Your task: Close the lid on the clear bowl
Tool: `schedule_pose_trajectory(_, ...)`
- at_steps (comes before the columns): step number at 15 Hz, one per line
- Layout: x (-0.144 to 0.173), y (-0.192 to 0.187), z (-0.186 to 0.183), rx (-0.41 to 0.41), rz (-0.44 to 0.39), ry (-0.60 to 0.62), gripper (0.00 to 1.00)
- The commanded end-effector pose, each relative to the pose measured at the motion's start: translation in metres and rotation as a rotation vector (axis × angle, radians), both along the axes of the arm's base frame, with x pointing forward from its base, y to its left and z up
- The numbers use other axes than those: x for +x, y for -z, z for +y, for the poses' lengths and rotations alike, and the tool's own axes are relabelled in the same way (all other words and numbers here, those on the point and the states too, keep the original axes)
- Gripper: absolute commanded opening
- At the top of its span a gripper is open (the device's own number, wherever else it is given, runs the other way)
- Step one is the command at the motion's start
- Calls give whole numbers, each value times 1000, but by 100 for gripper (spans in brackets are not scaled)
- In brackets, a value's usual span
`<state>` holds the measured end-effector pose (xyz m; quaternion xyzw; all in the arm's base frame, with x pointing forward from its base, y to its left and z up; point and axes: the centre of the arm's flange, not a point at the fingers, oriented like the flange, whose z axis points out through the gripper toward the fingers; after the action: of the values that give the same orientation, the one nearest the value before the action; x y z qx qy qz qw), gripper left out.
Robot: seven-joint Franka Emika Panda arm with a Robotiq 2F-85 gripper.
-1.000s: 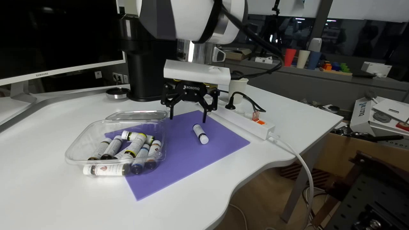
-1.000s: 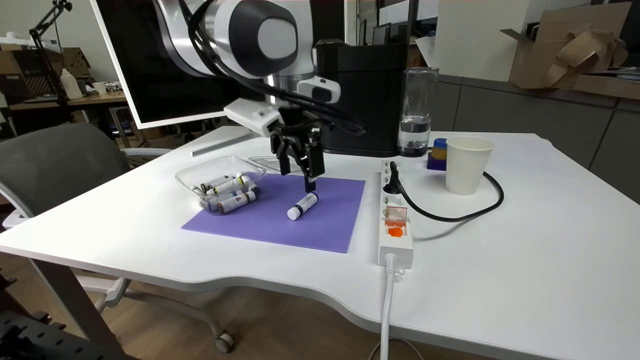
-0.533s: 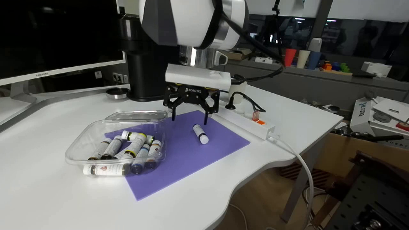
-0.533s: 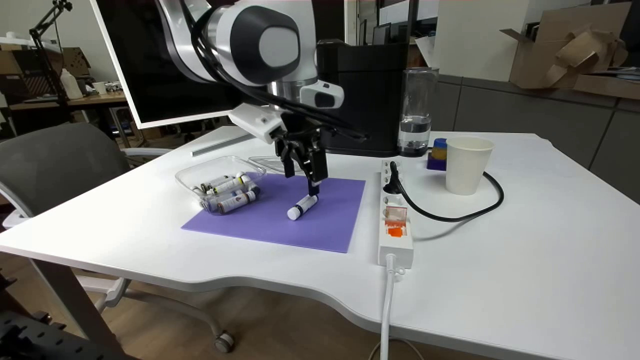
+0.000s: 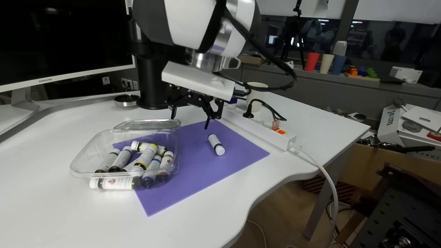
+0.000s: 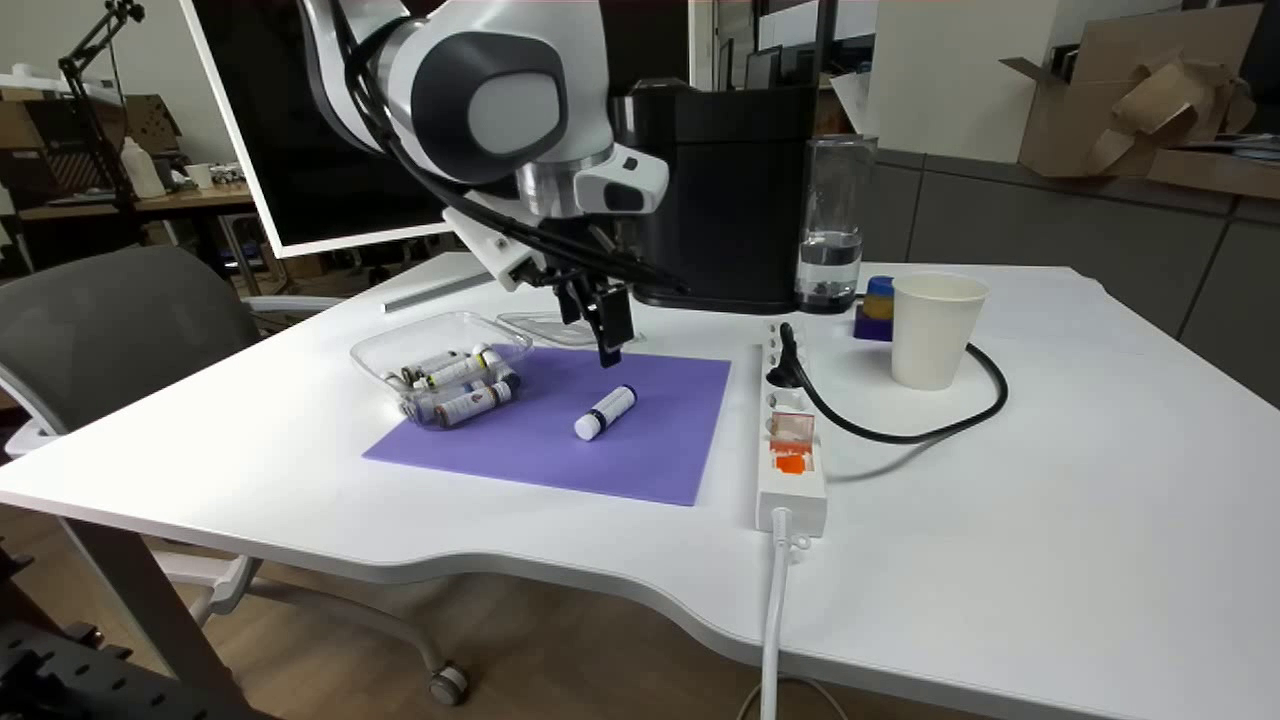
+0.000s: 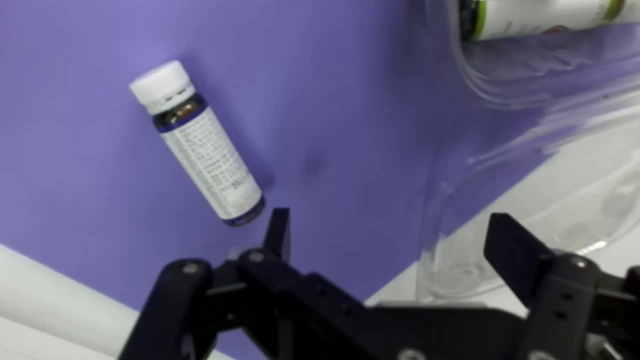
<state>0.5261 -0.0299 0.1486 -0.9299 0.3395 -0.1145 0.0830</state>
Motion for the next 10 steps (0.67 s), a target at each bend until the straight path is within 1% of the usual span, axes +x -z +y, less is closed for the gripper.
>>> schedule_pose_trajectory(1,-11,-29,4,26,-87,11,100)
schedule_pose_trajectory(3,-8,-29,6,36,-89,26,100)
schedule_pose_trajectory(7,-7,-12,2,71,-27,61,100)
schedule_pose_trajectory(10,-10,0,0,83,-4,75,100)
